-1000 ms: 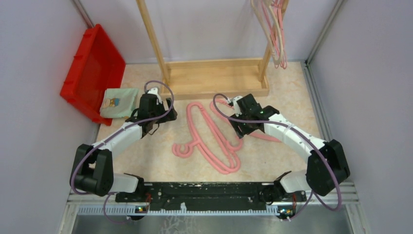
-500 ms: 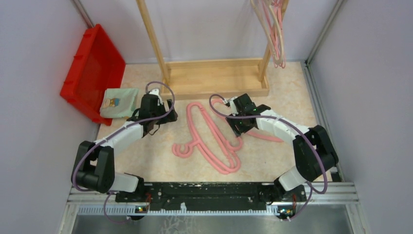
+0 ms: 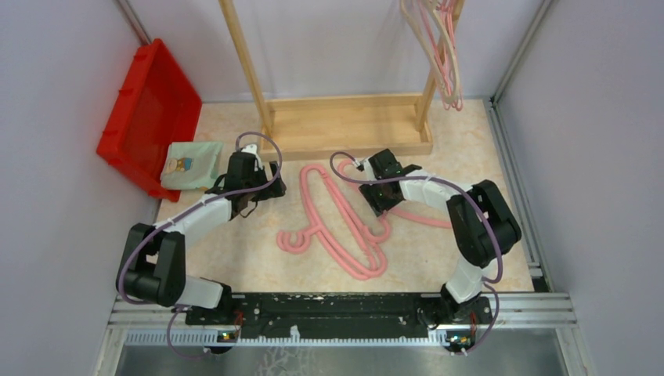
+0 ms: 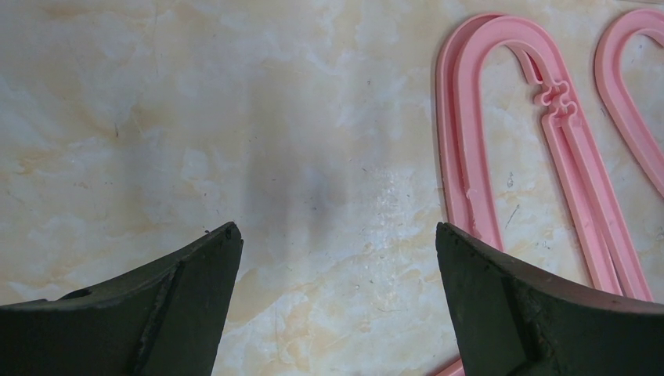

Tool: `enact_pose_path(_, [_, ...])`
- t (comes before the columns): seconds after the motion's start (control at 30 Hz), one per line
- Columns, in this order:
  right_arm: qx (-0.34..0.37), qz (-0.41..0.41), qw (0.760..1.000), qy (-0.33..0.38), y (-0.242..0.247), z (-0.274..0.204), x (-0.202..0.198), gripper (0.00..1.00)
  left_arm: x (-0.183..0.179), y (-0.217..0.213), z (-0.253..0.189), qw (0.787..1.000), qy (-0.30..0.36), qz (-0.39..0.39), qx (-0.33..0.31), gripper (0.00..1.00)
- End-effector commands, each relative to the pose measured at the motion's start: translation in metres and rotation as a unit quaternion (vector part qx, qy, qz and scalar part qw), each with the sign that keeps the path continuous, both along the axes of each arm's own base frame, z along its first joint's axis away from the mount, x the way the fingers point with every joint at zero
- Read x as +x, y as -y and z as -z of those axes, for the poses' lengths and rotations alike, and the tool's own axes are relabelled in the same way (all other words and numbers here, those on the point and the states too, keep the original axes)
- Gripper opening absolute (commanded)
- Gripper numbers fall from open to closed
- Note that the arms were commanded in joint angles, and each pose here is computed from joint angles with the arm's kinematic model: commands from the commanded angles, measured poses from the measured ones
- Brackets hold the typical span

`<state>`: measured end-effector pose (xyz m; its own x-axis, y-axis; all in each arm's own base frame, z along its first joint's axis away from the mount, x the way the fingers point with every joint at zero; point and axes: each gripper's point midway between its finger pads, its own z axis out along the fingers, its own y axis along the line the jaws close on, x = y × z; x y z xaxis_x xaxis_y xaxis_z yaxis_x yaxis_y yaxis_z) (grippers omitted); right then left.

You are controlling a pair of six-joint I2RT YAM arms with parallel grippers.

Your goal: Organize the hangers

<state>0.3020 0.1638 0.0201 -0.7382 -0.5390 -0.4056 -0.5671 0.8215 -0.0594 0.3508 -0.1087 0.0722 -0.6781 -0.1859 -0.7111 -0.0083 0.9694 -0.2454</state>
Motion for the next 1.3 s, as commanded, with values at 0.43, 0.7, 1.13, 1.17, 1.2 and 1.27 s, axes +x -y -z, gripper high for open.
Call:
enact_pose_path(0.43, [0.105, 0.003, 0.992, 0.068, -0.042, -0.075, 0.037, 0.03, 0.007, 0.0, -0.005, 1.0, 0.009, 0.0, 0.0, 0.98])
enact_pose_path(0.7, [0.163, -0.045, 0.983, 0.077, -0.104, -0.119, 0.044, 0.04, 0.003, -0.002, -0.007, 1.0, 0.01, -0.004, 0.0, 0.98])
enact_pose_path(1.13, [0.169, -0.063, 0.983, -0.014, -0.16, -0.047, 0.036, 0.1, -0.004, -0.008, -0.008, 1.0, 0.014, -0.008, 0.009, 0.99])
enact_pose_path(1.17, [0.165, -0.059, 0.984, -0.013, -0.158, -0.047, 0.036, 0.13, -0.005, -0.008, -0.007, 1.0, 0.013, -0.008, 0.008, 0.98])
enact_pose_path(1.2, [0.163, -0.058, 0.985, -0.011, -0.156, -0.049, 0.036, 0.16, -0.005, -0.008, -0.007, 1.0, 0.013, -0.008, 0.008, 0.99])
enact_pose_path(1.27, [0.161, -0.058, 0.985, -0.001, -0.152, -0.056, 0.035, 0.24, -0.004, -0.007, -0.007, 1.0, 0.014, -0.008, 0.006, 0.98])
